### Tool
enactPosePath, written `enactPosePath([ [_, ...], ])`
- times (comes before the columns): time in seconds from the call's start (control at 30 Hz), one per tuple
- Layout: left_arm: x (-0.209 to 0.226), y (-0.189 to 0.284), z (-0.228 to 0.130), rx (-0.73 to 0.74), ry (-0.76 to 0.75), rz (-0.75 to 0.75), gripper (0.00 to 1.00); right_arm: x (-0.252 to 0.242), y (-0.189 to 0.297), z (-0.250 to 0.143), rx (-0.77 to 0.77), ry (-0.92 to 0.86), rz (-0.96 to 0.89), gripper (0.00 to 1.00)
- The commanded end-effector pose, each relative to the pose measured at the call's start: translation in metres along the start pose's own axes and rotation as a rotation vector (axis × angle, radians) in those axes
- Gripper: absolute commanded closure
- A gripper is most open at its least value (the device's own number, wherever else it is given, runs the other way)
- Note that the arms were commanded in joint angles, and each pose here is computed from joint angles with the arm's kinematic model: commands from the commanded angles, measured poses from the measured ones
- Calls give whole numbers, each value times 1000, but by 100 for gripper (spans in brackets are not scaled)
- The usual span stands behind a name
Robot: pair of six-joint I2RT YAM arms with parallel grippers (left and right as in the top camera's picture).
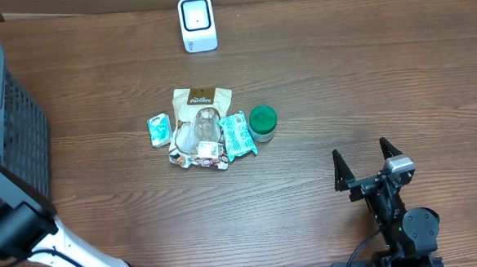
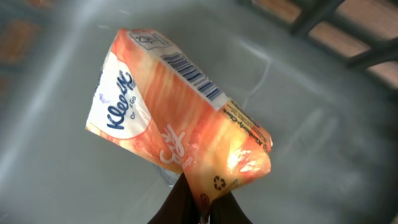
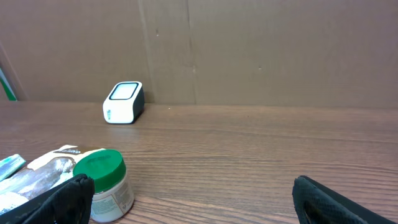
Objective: Scan the item barcode
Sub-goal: 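Carry the orange tissue pack forward and drop it behind the jar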
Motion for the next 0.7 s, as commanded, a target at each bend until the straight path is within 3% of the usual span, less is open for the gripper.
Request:
enactPosePath([
  [0.0,8,67,16,-126,74,30,96,1,0,-3,-1,-5,9,0],
  [0.43,18,210,2,-314,233,-26,96,1,0,-3,-1,-5,9,0],
  [0.67,5,295,-17,-460,291,-288,96,1,0,-3,-1,-5,9,0],
])
Point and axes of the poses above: each gripper's point midway between its finger pads, its own y axis back along the fingers, its own x axis along the line the jaws close on, z = x × y, the point moved 8 cm from there along y, back along the fingers, and after that the axes turned 8 degrees about y, right-handed, at the moved point
